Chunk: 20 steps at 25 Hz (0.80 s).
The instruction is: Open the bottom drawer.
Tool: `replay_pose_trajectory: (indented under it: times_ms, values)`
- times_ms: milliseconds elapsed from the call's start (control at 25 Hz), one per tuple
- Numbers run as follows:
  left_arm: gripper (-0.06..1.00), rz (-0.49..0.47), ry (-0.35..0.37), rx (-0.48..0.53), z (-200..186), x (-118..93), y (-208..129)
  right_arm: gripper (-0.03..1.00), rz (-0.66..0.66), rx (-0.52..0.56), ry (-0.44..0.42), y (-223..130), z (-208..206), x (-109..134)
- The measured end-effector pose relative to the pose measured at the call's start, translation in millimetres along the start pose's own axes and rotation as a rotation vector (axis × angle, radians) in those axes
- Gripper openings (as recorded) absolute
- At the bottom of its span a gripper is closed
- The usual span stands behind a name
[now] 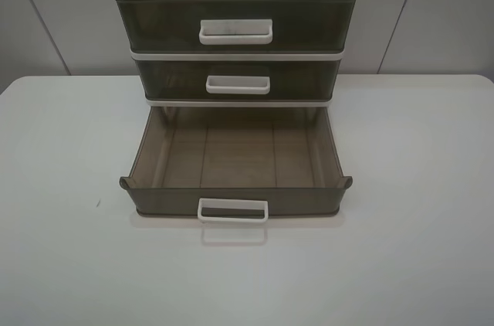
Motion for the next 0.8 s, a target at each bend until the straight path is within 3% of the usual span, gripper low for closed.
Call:
replay_pose_trajectory:
  times_ms: [240,400,800]
  values:
    - [0.74,0.0,0.0,0.0,0,0,0,0.72,-0.029,-0.054,-0.068,-10,-12,-11]
    - [0.74,0.0,0.0,0.0,0,0,0,0.72,-0.015,0.014,-0.108,-24,4,-17]
    - [0.74,0.0,-0.001,0.003,0,0,0,0.72,0.002,-0.033,-0.068,-22,15,-13]
Point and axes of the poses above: a point on each arm's last joint axis where the gripper is mounted, z pointing out along that axis toward the gripper, x along the wrist's bending axis when the last joint is at zero, y = z × x, the point moved 3 cm from there along z, pointing out along that axis toward the gripper, and after that the axes turned 15 degrees about z, right-handed, at the moved point
